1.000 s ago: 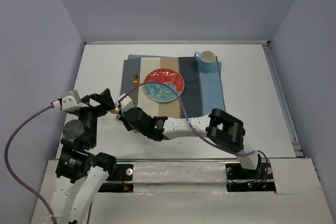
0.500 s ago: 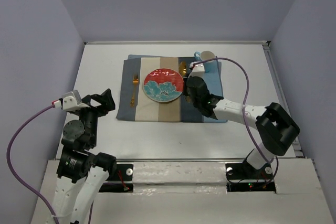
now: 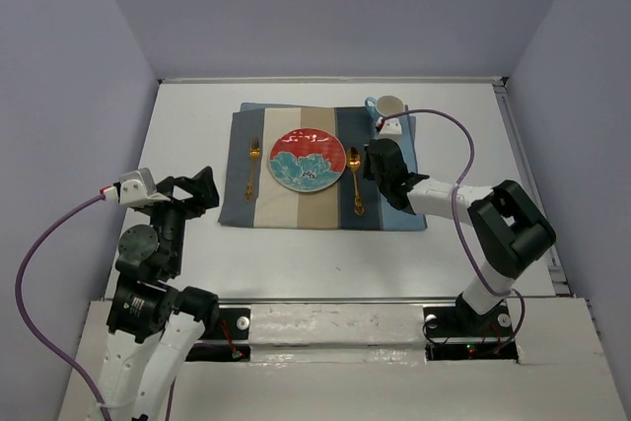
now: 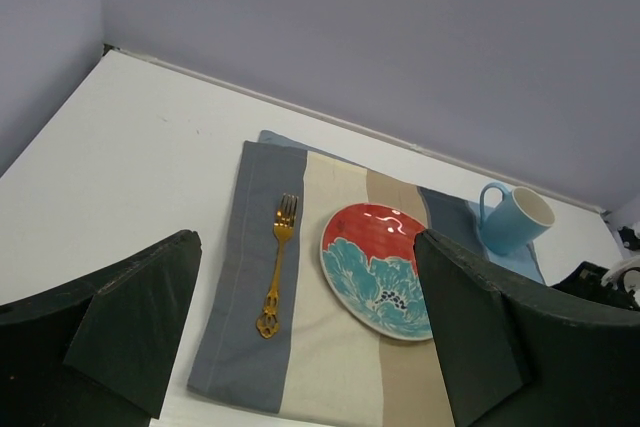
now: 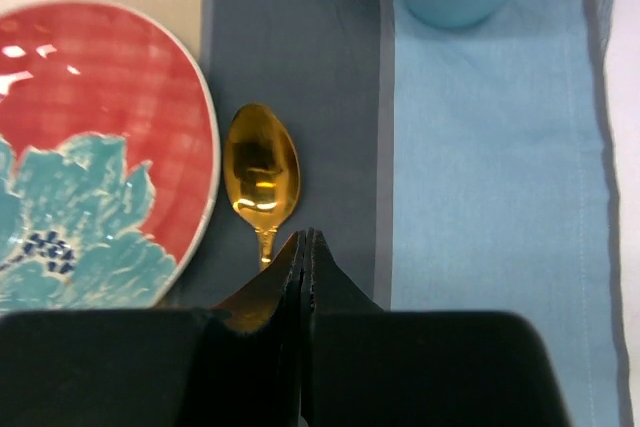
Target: Set the dinner table for one person
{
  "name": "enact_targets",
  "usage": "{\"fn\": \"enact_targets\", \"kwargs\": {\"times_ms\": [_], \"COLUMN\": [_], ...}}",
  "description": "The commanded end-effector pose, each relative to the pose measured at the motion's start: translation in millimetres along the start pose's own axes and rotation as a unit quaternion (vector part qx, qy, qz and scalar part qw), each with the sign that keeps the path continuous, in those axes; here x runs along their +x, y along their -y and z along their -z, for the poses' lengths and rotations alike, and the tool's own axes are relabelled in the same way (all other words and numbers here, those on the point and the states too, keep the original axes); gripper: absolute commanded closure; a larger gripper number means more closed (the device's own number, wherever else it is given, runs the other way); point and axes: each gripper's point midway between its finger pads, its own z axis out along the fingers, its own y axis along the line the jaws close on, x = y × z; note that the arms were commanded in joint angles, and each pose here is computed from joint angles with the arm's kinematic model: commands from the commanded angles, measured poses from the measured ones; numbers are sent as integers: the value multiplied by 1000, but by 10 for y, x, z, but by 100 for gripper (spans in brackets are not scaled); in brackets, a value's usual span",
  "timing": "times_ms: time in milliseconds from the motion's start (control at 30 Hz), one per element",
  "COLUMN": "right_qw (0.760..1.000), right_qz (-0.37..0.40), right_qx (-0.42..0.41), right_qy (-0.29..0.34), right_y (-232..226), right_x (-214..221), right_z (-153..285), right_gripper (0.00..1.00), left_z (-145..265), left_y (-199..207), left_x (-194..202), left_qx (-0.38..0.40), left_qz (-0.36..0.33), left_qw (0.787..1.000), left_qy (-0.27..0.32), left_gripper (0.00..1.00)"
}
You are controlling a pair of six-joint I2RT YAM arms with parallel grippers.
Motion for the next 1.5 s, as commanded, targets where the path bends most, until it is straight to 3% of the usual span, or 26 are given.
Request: {"fn": "enact_targets", "kwargs": {"times_ms": [0,267,533,867,1300,1467], "right_qw": [999,1000,996,991,991,990], "right_qz": [-12,-7,-9,20,43,53], "right_qx": [-22,-20,-46,-43,2,27], "right_qy": [21,-4,-81,-121,-125,-124], "right_y": [-114,-138,-200,-303,-197,-129], "right_x": [-153,-61,376,732,796,809], "right_z": [-138,-268,-249,-152,-186,-176], "right_gripper": [100,99,70,71,85,77], "left_z": [-64,-92,-105,-103,-93,-96], "left_y": [43,43,51,74,78,78], "left_x": [-41,-8,13,17,11,15], "left_qx": [7,6,7,13,15,15], "left_qz": [-2,-6,-7,-6,-5,-6], "left_qw": [1000,1000,1000,1000,1000,1000], "left_qy": [11,5,0,-1,1,0], "left_gripper": [1,1,1,1,1,1]}}
